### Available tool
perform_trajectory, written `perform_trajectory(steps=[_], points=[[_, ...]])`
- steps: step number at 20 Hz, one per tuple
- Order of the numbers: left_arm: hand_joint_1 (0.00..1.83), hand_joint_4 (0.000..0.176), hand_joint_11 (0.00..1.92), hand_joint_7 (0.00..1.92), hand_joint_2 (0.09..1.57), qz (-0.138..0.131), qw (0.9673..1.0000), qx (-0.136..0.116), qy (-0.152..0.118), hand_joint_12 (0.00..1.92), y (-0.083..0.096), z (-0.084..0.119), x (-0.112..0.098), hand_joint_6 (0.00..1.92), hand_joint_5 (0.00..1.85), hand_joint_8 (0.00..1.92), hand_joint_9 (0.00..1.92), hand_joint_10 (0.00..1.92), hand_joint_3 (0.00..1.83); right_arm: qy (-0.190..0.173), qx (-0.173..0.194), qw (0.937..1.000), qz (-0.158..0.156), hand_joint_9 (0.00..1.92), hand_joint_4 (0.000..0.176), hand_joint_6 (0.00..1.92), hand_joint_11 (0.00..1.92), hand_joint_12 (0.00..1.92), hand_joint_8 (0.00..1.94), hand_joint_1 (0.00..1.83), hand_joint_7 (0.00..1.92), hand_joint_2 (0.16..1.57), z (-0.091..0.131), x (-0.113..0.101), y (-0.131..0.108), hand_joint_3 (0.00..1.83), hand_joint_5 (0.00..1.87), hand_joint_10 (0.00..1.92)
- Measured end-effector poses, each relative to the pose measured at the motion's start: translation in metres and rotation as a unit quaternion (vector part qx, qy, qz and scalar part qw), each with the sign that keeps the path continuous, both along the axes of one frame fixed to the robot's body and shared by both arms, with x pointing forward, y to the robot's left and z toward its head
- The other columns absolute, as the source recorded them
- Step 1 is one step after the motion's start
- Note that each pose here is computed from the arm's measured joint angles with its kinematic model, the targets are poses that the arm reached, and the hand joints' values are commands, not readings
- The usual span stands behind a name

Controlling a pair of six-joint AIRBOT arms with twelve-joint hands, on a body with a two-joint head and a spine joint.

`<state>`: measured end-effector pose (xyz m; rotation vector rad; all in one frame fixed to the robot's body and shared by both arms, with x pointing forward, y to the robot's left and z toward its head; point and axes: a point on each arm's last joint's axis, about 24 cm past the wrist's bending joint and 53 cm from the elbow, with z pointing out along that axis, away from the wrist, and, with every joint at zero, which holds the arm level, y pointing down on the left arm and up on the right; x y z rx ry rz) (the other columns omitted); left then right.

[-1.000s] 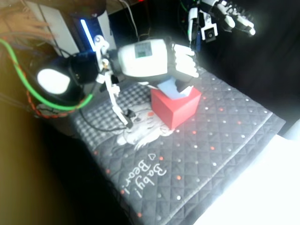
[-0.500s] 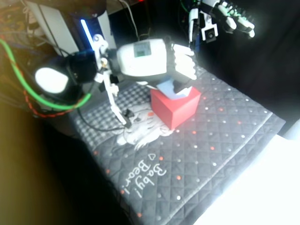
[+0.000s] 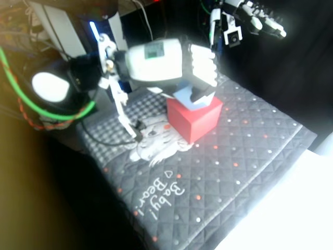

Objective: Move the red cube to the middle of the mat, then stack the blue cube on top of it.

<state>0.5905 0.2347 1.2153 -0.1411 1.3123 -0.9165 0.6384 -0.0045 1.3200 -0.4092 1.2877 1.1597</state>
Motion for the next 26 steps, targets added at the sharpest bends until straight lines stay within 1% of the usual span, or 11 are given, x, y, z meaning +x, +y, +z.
perform_trajectory(steps=[7,9,12,14,15,17,21,22,24,25,26], points=[[0.62,0.121,0.0,0.0,1.1,0.0,1.0,0.0,0.0,0.03,0.0,0.0,0.0,0.0,0.14,0.0,0.0,0.0,0.0,-0.016,0.017,0.9997,0.0,0.67,0.0,1.61,0.7,1.92,1.65,1.12,0.7,1.34,0.017,0.003,0.0,0.0,0.49,1.92],[0.65,0.11,0.0,0.0,1.1,-0.001,1.0,0.0,0.0,0.0,0.0,0.0,0.0,0.0,0.14,0.0,0.0,0.0,0.0,-0.014,0.013,0.9998,0.002,0.69,0.0,1.64,0.69,1.92,1.68,1.14,0.71,1.36,0.014,0.005,0.006,0.0,0.41,1.92],[0.63,0.091,0.0,0.0,1.1,0.0,1.0,0.0,0.0,0.0,0.0,0.0,0.0,0.0,0.14,0.0,0.0,0.0,0.0,-0.014,0.014,0.9998,0.003,0.71,0.0,1.47,0.74,1.92,1.64,1.16,0.74,1.31,0.014,0.006,0.008,0.0,0.56,1.92],[0.61,0.097,0.0,0.0,1.11,-0.001,1.0,0.0,0.0,0.0,0.0,-0.001,0.0,0.0,0.14,0.0,0.0,0.0,0.0,-0.011,0.014,0.9998,0.001,0.7,0.0,1.51,0.76,1.92,1.57,1.13,0.72,1.31,0.013,0.01,0.009,0.0,0.6,1.91],[0.62,0.118,0.0,0.0,1.1,-0.001,1.0,-0.001,0.002,0.0,-0.001,-0.002,0.0,0.0,0.13,0.0,0.0,0.0,0.0,-0.009,0.011,0.9999,0.0,0.66,0.021,1.53,0.69,1.92,1.5,1.12,0.7,1.3,0.011,0.011,0.009,0.0,0.65,1.84],[0.64,0.103,0.0,0.0,1.1,-0.002,1.0,-0.001,0.003,0.0,-0.001,-0.002,0.0,0.01,0.15,0.0,0.0,0.0,0.0,-0.003,0.005,1.0,-0.002,0.62,0.02,1.57,0.63,1.92,1.48,1.12,0.69,1.3,0.005,0.012,0.01,0.0,0.66,1.83],[0.62,0.114,0.0,0.0,1.1,-0.001,1.0,-0.001,0.002,0.0,-0.001,-0.002,0.0,0.0,0.14,0.0,0.0,0.0,0.0,0.011,-0.011,0.9999,-0.006,0.65,0.023,1.56,0.7,1.92,1.49,1.12,0.7,1.3,-0.009,0.015,0.011,0.0,0.66,1.92],[0.64,0.081,0.0,0.0,1.11,-0.001,1.0,-0.001,0.002,0.0,-0.001,-0.002,0.0,0.0,0.15,0.0,0.0,0.0,0.0,0.011,-0.011,0.9999,-0.006,0.58,0.018,1.57,0.58,1.92,1.49,1.11,0.7,1.3,-0.011,0.015,0.011,0.0,0.61,1.72],[0.62,0.076,0.0,0.0,1.12,-0.001,1.0,-0.001,0.002,0.0,-0.001,-0.002,0.0,0.0,0.15,0.0,0.0,0.0,0.01,0.012,-0.01,0.9999,-0.004,0.54,0.021,1.6,0.55,1.92,1.51,1.09,0.66,1.31,-0.013,0.014,0.01,0.0,0.59,1.64],[0.6,0.094,0.0,0.0,1.11,-0.001,1.0,-0.001,0.002,0.0,-0.001,-0.002,0.0,0.0,0.14,0.0,0.0,0.0,0.0,0.013,-0.009,0.9999,-0.004,0.5,0.0,1.58,0.5,1.92,1.36,0.98,0.5,1.33,-0.013,0.013,0.01,0.0,0.59,1.61],[0.58,0.105,0.0,0.0,1.11,-0.001,1.0,-0.001,0.002,0.0,-0.001,-0.002,0.0,0.0,0.14,0.0,0.0,0.0,0.0,0.013,-0.01,0.9999,-0.003,0.34,0.0,1.33,0.3,1.92,1.06,0.86,0.39,1.26,-0.014,0.011,0.01,0.0,0.28,1.45]])
